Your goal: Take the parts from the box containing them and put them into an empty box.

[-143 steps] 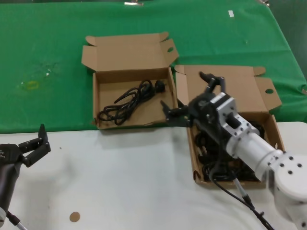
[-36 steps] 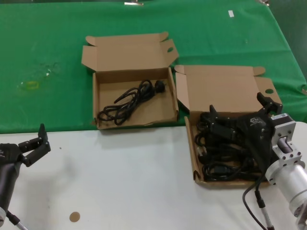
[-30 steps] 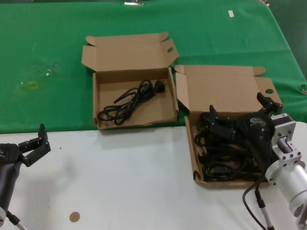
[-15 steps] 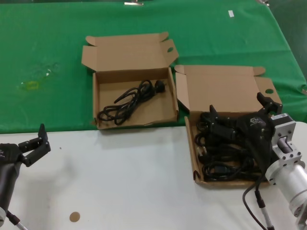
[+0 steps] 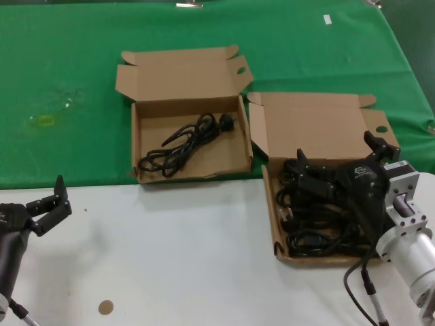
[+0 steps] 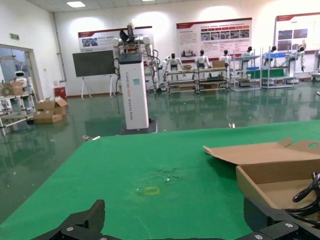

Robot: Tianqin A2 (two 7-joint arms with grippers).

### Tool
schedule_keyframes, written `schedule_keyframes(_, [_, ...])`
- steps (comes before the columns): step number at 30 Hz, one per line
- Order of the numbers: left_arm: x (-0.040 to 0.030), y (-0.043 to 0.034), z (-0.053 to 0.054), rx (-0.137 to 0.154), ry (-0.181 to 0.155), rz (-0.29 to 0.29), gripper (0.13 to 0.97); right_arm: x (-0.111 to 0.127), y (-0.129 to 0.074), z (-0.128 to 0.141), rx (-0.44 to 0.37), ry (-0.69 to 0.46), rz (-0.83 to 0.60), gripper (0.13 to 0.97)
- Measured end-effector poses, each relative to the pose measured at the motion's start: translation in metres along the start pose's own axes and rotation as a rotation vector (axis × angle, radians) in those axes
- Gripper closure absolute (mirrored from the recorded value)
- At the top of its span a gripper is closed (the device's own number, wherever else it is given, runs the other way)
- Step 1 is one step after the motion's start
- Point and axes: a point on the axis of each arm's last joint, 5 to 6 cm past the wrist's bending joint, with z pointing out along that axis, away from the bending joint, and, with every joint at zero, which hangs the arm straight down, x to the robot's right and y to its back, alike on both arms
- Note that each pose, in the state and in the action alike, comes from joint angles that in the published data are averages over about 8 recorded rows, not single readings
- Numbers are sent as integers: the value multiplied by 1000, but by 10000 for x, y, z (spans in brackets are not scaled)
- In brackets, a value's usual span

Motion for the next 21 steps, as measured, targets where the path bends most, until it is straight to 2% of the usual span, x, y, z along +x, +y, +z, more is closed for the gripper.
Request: schedule_keyframes(21, [0, 0, 0, 0, 0, 0, 132, 0, 0, 0, 0, 0, 0, 130])
